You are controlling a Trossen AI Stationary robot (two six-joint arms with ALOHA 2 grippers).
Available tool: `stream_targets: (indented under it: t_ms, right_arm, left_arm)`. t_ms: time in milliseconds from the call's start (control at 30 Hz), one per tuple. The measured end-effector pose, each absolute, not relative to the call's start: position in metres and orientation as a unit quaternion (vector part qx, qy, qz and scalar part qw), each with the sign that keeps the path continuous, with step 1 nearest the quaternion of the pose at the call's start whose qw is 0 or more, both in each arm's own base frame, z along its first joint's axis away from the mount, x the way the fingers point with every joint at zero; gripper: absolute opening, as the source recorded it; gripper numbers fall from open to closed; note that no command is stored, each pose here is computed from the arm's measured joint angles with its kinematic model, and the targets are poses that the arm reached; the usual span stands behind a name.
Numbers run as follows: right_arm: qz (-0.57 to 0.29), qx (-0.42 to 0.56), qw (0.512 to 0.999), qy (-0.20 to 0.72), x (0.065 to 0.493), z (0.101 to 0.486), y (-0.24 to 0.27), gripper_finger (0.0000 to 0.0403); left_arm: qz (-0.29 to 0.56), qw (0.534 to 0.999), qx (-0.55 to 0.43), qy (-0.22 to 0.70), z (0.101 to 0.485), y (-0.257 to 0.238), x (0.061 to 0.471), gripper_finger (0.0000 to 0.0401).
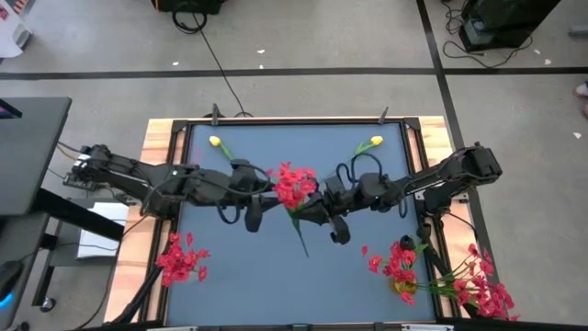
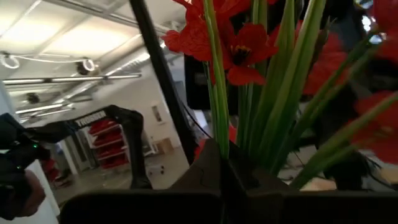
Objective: Sort flowers into vase by color
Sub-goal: Put the red flowers into the transparent vase
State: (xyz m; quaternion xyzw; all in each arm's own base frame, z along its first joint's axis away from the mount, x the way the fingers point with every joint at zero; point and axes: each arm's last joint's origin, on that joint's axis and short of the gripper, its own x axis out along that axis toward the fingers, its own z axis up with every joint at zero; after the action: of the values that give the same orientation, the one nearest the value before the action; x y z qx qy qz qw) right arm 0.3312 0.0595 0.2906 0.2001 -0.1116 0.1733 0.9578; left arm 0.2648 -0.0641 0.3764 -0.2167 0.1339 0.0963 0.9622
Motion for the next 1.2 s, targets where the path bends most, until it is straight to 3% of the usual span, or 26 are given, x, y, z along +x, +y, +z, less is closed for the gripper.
stream_targets:
  t_ms: [367, 967, 1200]
  right_arm:
    - [0.183, 0.186, 0.957, -0.124, 0.33, 0.293, 0.06, 0.0002]
    - [0.102, 0.165, 0.972, -0.131, 0.332, 0.291, 0.055, 0.0003]
    - [0.105, 0.15, 0.975, -0.127, 0.333, 0.29, 0.054, 0.0004]
  left_arm:
    - [0.038, 0.967, -0.229, 0.104, 0.374, -0.074, 0.285, 0.0292]
    - [0.043, 0.965, -0.24, 0.091, 0.395, -0.069, 0.252, 0.0296]
    - [0.068, 0.968, -0.231, 0.076, 0.393, -0.064, 0.26, 0.0296]
